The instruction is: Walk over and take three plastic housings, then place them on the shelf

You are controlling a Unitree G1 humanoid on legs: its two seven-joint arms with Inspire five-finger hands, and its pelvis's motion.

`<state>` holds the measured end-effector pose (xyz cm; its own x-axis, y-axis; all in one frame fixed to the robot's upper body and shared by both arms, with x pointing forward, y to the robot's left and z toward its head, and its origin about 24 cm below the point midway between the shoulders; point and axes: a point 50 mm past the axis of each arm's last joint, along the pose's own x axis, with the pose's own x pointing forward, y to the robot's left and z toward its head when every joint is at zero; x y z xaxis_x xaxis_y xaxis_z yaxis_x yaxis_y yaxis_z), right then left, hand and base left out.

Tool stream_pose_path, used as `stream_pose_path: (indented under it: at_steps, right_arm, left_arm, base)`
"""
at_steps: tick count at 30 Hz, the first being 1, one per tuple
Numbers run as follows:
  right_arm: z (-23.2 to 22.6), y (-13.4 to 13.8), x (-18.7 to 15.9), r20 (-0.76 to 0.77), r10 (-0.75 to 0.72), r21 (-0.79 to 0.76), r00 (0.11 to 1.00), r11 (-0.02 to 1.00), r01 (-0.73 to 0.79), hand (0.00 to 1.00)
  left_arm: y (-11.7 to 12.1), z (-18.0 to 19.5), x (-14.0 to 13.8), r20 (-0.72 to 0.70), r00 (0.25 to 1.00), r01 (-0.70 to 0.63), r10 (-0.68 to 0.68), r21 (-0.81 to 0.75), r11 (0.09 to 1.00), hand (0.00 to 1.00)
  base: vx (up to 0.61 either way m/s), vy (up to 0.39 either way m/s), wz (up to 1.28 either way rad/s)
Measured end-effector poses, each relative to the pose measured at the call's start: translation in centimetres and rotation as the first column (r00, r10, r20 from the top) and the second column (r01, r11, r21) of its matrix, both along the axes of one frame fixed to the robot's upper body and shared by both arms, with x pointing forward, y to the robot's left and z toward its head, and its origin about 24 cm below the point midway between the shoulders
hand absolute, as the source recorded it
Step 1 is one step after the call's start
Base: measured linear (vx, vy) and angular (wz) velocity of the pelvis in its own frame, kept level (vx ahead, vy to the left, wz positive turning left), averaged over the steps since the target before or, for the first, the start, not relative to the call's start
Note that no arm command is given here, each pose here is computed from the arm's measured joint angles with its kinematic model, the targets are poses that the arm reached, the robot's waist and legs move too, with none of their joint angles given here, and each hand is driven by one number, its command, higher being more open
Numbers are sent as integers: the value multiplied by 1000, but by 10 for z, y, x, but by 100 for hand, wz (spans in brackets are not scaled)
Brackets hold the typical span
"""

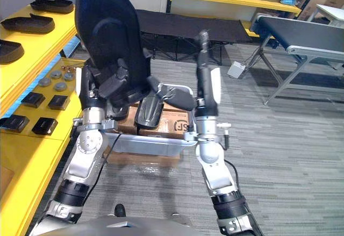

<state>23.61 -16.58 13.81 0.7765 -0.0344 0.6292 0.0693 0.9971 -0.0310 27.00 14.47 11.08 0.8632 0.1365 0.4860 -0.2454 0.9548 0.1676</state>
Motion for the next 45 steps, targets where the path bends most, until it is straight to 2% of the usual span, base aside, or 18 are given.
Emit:
stream_pose_path:
  at_steps: [1,3,6,8,9,11,15,19,26,31,34,37,41,45]
  right_arm:
    - [1,-10,-7,12,-7,29,1000,1000,7,100]
    - [-4,-23,-15,-8,-24,53,1000,998,25,100]
    - [-25,-35,-26,-143,12,77,990,997,-1,100]
    - [-57,-38,-34,-346,36,81,938,997,-8,100]
    - [-67,-39,-38,-397,41,95,917,995,-3,100]
    - [-106,-43,-55,-577,28,167,816,982,84,100]
    - [-146,-48,-79,-724,-8,240,690,934,263,100]
    - [-149,-58,-85,-723,-26,304,691,886,351,100]
    - [-141,-49,-66,-696,-57,324,716,865,384,100]
    - [-146,-28,-43,-697,35,359,716,882,307,100]
    - [-160,-10,-36,-717,182,412,672,889,199,100]
    - [-167,3,-31,-727,241,422,643,896,140,100]
    - [-159,-10,-23,-690,222,470,689,861,193,100]
    - [-154,-12,-22,-666,215,470,714,864,179,100]
  left_arm:
    - [7,-1,-2,9,999,-33,33,83,996,0]
    - [15,0,-2,22,998,-60,57,142,988,0]
    - [25,2,-2,23,996,-88,86,113,990,0]
    - [38,-8,-12,-14,994,-105,106,15,994,0]
    - [40,-11,-16,-28,994,-110,110,-12,994,0]
    - [49,-25,-36,-81,989,-136,125,-161,978,0]
    - [65,-50,-73,-186,962,-256,200,-354,900,0]
    - [72,-61,-95,-243,942,-322,232,-461,827,0]
    - [86,-38,-110,-155,944,-330,291,-443,834,0]
    - [104,-32,-124,-137,888,-451,438,-440,777,0]
    - [114,-33,-133,-146,849,-515,508,-445,732,0]
    - [119,-36,-143,-162,846,-526,509,-412,744,0]
    - [116,-35,-141,-152,901,-432,406,-370,822,0]
    - [114,-40,-147,-175,907,-420,382,-355,835,0]
  base:
    - [8,17,-6]
    - [15,19,-8]
    - [26,7,-12]
    - [63,-7,-12]
    - [68,-11,-10]
    - [85,-23,-4]
    - [66,-19,5]
    - [9,-3,19]
    - [-67,2,30]
    - [-36,-2,48]
    - [29,-19,71]
    - [74,-22,89]
    - [68,71,128]
    - [-23,-90,46]
